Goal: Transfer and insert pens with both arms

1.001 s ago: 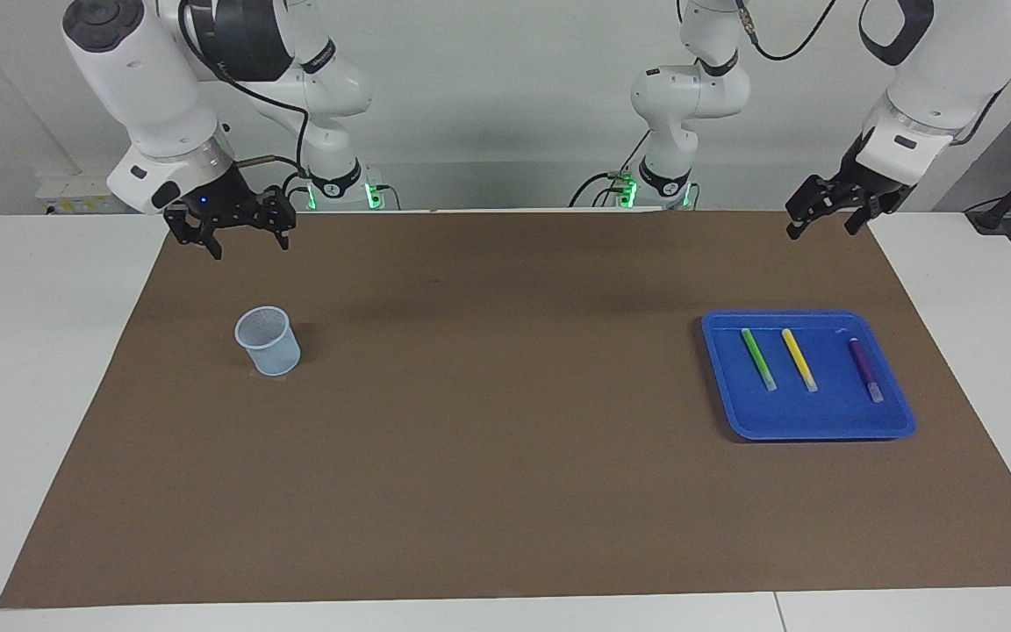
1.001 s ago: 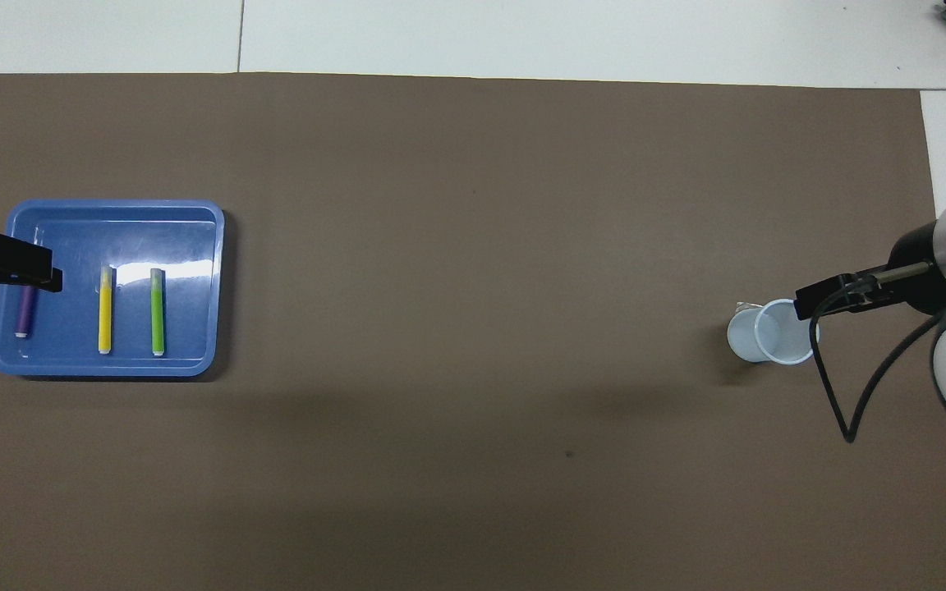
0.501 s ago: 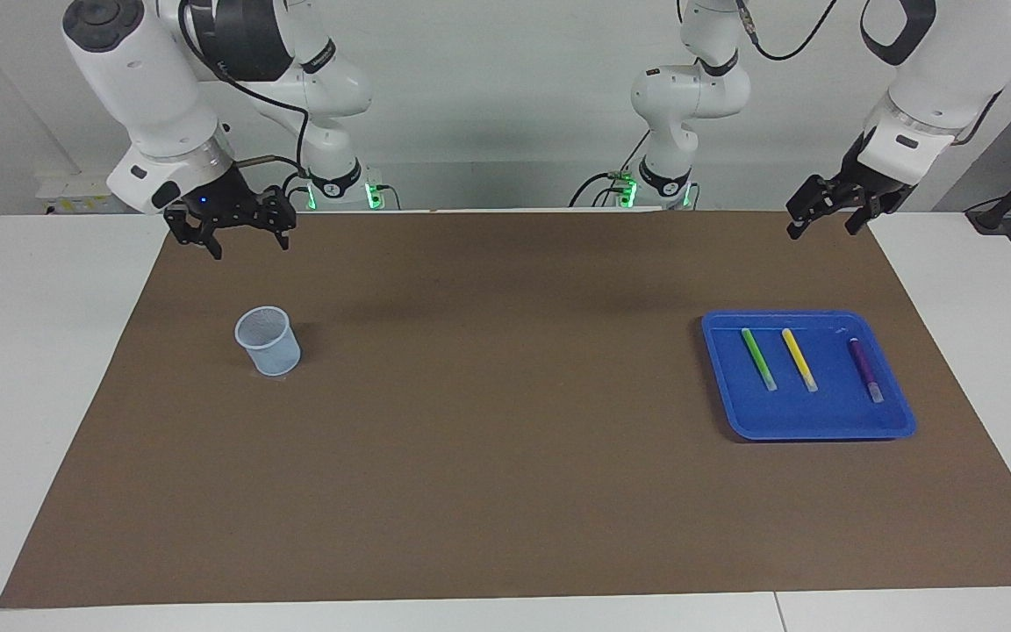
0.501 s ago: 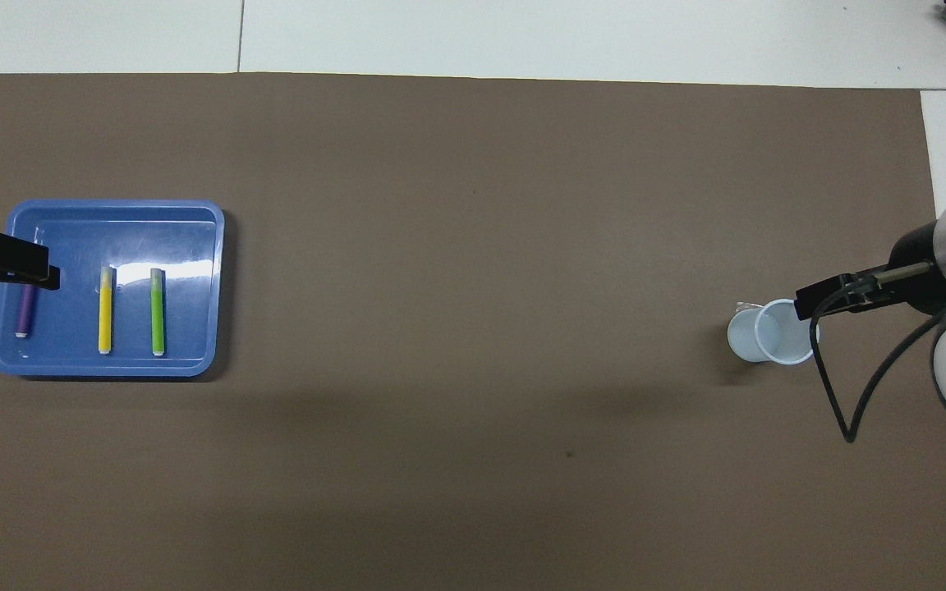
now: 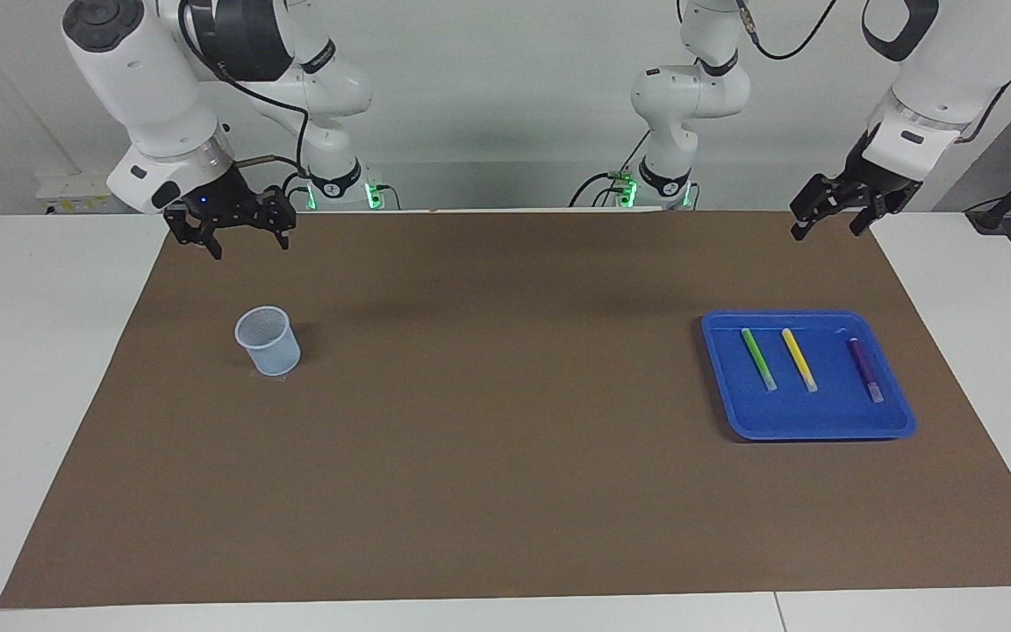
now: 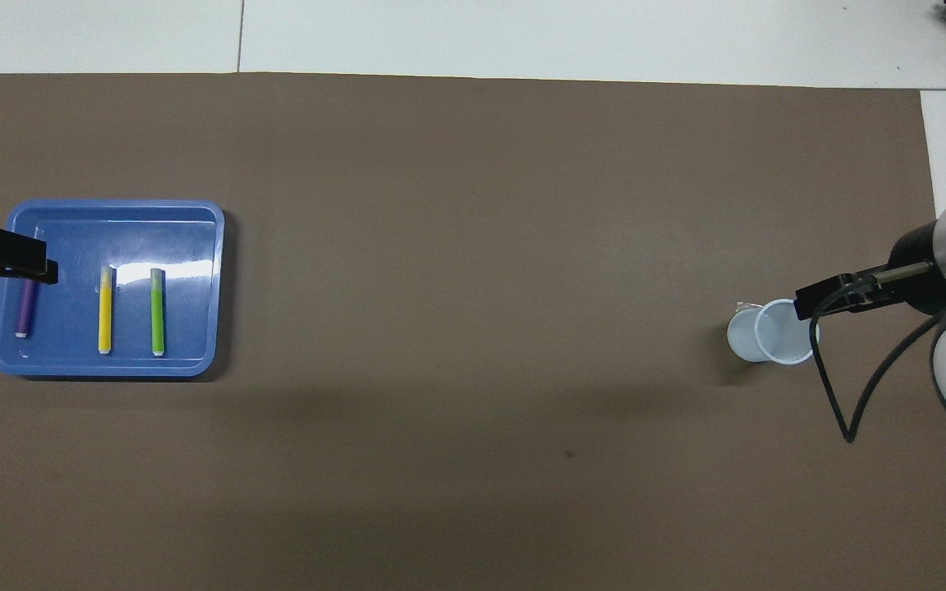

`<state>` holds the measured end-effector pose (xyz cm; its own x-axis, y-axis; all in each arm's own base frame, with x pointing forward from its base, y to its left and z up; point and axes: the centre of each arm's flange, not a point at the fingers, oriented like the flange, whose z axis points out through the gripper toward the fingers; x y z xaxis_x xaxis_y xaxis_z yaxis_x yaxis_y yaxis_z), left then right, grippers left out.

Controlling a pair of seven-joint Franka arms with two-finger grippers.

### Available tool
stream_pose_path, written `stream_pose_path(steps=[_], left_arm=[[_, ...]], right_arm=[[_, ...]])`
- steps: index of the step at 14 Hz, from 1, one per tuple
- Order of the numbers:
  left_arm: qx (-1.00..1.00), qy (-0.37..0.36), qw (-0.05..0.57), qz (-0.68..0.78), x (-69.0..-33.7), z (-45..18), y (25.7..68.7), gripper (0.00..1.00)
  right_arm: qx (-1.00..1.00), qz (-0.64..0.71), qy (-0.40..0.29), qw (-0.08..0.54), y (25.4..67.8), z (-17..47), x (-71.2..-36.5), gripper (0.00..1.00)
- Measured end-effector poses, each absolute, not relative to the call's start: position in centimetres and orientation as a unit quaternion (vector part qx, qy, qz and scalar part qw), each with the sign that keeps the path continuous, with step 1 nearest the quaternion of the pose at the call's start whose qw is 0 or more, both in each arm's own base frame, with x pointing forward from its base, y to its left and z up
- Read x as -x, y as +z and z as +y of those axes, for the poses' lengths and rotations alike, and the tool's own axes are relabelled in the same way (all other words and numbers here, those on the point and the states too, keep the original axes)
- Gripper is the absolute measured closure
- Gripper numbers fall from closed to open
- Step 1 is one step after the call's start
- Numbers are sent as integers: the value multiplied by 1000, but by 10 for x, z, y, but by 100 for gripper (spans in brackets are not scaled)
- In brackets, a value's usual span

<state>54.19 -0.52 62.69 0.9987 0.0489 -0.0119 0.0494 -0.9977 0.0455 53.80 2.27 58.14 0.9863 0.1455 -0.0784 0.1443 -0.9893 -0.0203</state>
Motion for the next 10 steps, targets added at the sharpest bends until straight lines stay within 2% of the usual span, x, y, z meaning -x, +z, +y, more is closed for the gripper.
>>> stream_pose_path(steps=[6,10], left_arm=[[-999,9,23,37,-545,8,623,0],[-998,11,24,56,-540,27,596,0]], right_arm=[[997,-73,40,7,581,23,-538,0],[997,-73,40,7,581,23,-538,0]])
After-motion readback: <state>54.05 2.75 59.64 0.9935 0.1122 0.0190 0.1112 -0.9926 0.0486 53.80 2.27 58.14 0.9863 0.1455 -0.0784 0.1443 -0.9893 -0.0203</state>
